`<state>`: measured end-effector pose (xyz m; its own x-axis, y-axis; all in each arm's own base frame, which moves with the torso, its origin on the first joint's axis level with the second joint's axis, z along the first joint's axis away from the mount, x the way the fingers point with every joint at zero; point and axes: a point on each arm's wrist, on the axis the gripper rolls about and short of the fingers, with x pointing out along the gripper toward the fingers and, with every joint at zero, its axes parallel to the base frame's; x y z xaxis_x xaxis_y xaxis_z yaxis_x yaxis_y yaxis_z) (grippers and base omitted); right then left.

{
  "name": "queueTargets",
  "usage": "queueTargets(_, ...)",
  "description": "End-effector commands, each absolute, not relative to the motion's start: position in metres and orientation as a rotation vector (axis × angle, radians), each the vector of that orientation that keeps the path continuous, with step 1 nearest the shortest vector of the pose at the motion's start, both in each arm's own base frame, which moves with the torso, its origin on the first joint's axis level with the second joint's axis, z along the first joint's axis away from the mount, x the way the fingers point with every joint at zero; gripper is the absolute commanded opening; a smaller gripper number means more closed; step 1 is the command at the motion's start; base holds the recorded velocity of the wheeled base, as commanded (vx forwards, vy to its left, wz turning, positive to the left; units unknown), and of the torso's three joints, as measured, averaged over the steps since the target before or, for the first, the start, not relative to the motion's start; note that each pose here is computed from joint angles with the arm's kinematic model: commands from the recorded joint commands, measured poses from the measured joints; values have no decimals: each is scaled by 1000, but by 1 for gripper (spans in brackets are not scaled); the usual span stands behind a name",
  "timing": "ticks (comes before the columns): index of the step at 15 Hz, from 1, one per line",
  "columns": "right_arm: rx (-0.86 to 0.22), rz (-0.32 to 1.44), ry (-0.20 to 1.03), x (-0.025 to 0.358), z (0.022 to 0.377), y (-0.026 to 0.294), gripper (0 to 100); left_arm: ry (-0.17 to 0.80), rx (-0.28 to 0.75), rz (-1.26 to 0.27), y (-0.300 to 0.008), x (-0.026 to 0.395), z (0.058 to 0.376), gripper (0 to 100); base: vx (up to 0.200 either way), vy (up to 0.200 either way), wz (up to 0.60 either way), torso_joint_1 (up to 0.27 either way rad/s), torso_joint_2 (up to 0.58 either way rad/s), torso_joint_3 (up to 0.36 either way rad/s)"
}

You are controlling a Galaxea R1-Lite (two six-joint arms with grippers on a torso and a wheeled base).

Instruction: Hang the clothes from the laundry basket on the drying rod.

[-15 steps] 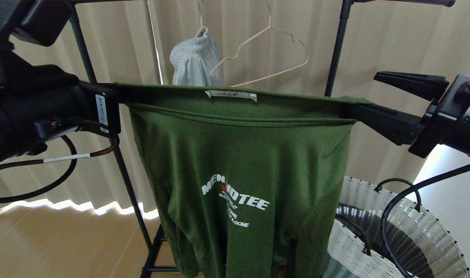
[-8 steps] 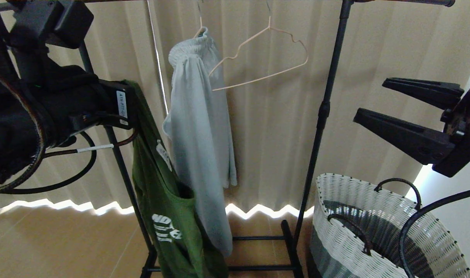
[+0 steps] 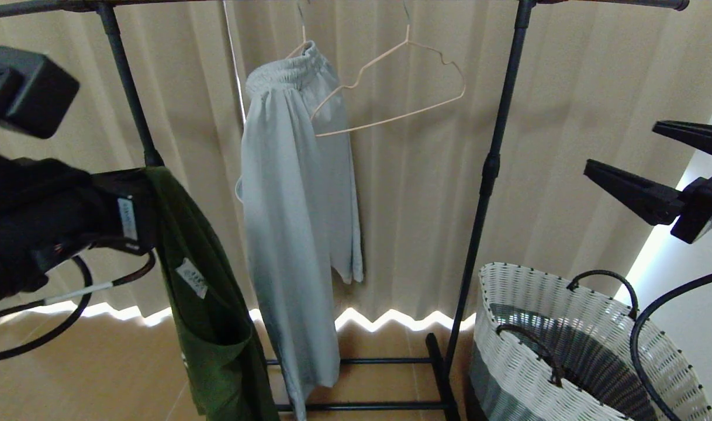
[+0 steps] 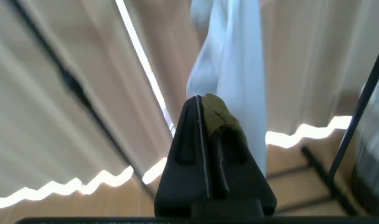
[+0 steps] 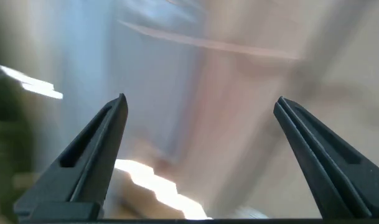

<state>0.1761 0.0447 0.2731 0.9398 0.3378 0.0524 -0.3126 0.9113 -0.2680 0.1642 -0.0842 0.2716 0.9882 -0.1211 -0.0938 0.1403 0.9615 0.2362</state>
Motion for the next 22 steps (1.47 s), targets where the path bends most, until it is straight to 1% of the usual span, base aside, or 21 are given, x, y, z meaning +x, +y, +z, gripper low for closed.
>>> queueTargets(1,-286,210,-76,175,268,31,100,29,200,-160,-54,117,259,0,0,0,0,0,0,0)
queueTargets(3,-286,188,-98,167,271,29,100,-2,179,-219,-42,96,250,0,0,0,0,0,0,0)
queueTargets(4,-284,187,-94,162,268,28,100,-7,158,-218,-35,88,244,0,0,0,0,0,0,0)
queueTargets(5,-286,187,-74,158,260,27,100,-8,107,-230,-32,81,239,0,0,0,0,0,0,0)
queueTargets(6,-287,191,-53,154,252,26,100,-2,29,-261,-29,74,232,0,0,0,0,0,0,0)
queueTargets(7,-289,187,-27,151,245,25,100,-3,-4,-291,-27,69,230,0,0,0,0,0,0,0)
queueTargets(8,-292,180,-11,150,240,24,100,-10,-3,-310,-28,68,231,0,0,0,0,0,0,0)
queueTargets(9,-295,142,37,150,229,20,100,-10,15,-325,-27,67,229,0,0,0,0,0,0,0)
queueTargets(11,-294,131,46,150,226,19,100,-15,15,-313,-26,67,230,0,0,0,0,0,0,0)
queueTargets(13,-292,112,54,150,224,16,100,-12,21,-219,-21,72,231,0,0,0,0,0,0,0)
queueTargets(17,-295,98,77,150,218,13,100,-5,30,-198,-20,75,231,0,0,0,0,0,0,0)
queueTargets(20,-365,68,133,148,203,7,100,-4,21,-201,-20,75,231,0,0,0,0,0,0,0)
queueTargets(22,-367,73,126,148,204,7,100,-4,21,-201,-20,75,231,0,0,0,0,0,0,0)
